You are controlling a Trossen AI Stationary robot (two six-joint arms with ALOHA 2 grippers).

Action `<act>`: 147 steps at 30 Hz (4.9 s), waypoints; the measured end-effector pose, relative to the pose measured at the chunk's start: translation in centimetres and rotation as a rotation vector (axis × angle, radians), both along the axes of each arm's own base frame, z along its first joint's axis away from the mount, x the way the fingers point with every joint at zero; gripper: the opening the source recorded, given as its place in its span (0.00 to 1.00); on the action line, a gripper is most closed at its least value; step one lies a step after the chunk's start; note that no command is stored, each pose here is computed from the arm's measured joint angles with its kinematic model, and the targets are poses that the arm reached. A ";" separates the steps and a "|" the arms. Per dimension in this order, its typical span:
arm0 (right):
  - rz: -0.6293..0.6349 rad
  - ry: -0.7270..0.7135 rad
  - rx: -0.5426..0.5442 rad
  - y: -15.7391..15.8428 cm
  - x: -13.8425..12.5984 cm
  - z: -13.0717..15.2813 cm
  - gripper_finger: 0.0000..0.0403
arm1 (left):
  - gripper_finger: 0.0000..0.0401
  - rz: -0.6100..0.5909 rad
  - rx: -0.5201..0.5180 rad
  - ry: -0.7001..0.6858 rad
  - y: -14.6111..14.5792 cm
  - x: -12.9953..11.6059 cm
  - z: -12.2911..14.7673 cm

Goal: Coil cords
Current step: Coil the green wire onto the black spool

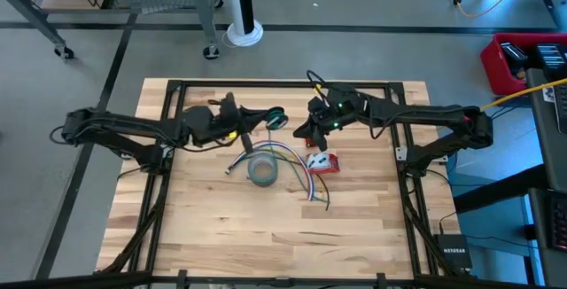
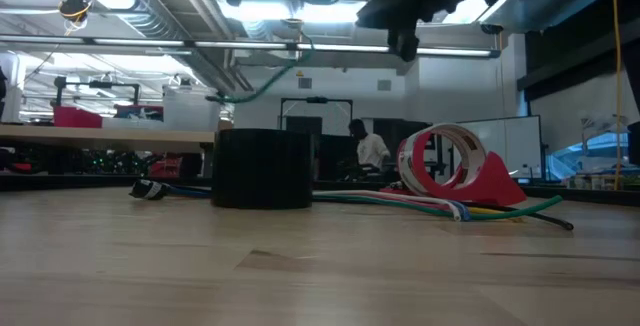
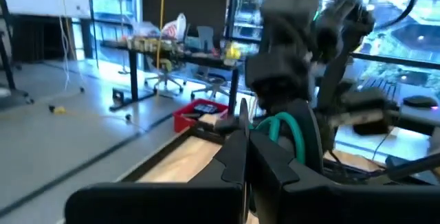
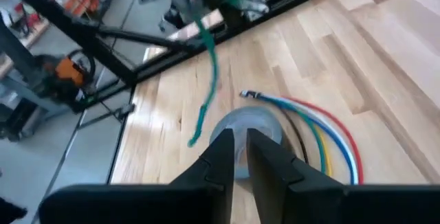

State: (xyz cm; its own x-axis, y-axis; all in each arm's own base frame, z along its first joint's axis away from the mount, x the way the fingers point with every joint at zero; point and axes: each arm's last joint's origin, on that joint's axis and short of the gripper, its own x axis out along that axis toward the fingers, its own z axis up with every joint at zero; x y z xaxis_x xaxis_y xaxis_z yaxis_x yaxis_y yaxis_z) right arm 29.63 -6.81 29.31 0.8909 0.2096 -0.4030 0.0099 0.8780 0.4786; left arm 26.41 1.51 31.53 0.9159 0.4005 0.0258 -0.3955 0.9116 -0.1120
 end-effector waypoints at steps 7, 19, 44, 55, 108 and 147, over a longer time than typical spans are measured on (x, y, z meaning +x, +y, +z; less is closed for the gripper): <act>-0.061 -0.135 0.030 -0.7 -0.3 -2.4 0.11 | 0.00 0.030 0.061 -0.065 -0.9 -2.1 2.2; -0.200 -0.487 0.066 -0.6 -2.2 -4.6 0.11 | 0.00 0.056 0.208 -0.422 -3.2 -4.5 1.9; -0.112 -0.848 0.078 1.8 5.4 -4.8 0.11 | 0.00 -0.198 0.307 -0.570 -3.6 -0.3 -4.4; -0.052 -0.896 0.106 2.6 5.3 -4.4 0.11 | 0.00 -0.202 0.297 -0.604 -3.6 -0.9 -3.6; 0.088 -1.018 0.040 5.5 6.9 -0.7 0.11 | 0.00 -0.340 0.197 -0.708 -3.9 -0.7 -2.0; 0.060 -1.037 -0.053 5.1 7.1 -0.4 0.11 | 0.00 -0.340 0.195 -0.704 -3.9 -0.6 -2.1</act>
State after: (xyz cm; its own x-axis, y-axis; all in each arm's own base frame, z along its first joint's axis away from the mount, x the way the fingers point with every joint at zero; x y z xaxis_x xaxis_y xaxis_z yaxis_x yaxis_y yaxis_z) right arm 36.68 -1.72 28.92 0.7938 0.2696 0.5451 -0.4290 0.8836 0.1877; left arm 25.76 -2.40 29.45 0.7296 0.0312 0.6831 0.0115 0.9983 -0.0580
